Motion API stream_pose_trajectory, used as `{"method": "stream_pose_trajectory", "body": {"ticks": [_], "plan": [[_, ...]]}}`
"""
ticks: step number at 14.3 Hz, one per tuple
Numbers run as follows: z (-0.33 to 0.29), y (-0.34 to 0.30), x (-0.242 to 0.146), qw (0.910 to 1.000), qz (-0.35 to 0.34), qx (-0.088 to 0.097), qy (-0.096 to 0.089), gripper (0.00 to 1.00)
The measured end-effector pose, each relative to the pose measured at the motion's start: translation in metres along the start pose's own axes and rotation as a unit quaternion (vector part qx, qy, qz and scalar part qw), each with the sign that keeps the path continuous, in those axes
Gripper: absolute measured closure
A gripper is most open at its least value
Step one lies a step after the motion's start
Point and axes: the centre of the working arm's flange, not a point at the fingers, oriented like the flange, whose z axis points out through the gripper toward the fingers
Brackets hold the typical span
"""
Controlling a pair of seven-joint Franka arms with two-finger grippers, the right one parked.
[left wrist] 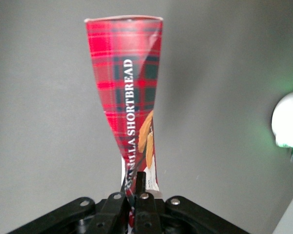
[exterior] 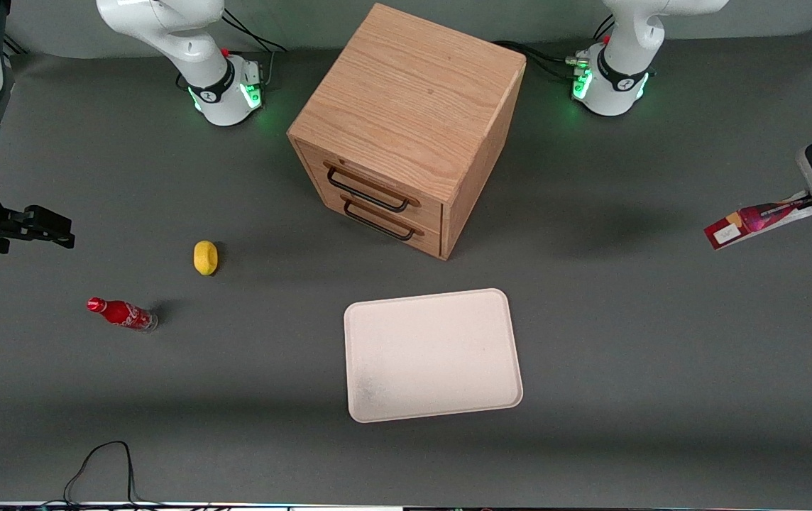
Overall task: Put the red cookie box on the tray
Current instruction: 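Lift the cookie box upright with the left gripper, then carry the upright box over the white tray's corner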
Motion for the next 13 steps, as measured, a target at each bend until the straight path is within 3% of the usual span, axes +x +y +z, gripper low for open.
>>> {"method": "stream_pose_trajectory", "body": {"ticks": [3, 5, 7, 11, 13], "plan": [[-0.014, 0.01, 0.029, 0.993, -0.117, 0.002, 0.014, 0.96], [-0.025, 0.02, 0.056, 0.9784, -0.205, 0.005, 0.027, 0.96], [-0.039, 0.029, 0.078, 0.9547, -0.294, 0.007, 0.042, 0.96], [-0.062, 0.056, 0.131, 0.8827, -0.465, 0.002, 0.066, 0.96], [-0.071, 0.068, 0.161, 0.8629, -0.5, 0.003, 0.073, 0.96]]}}
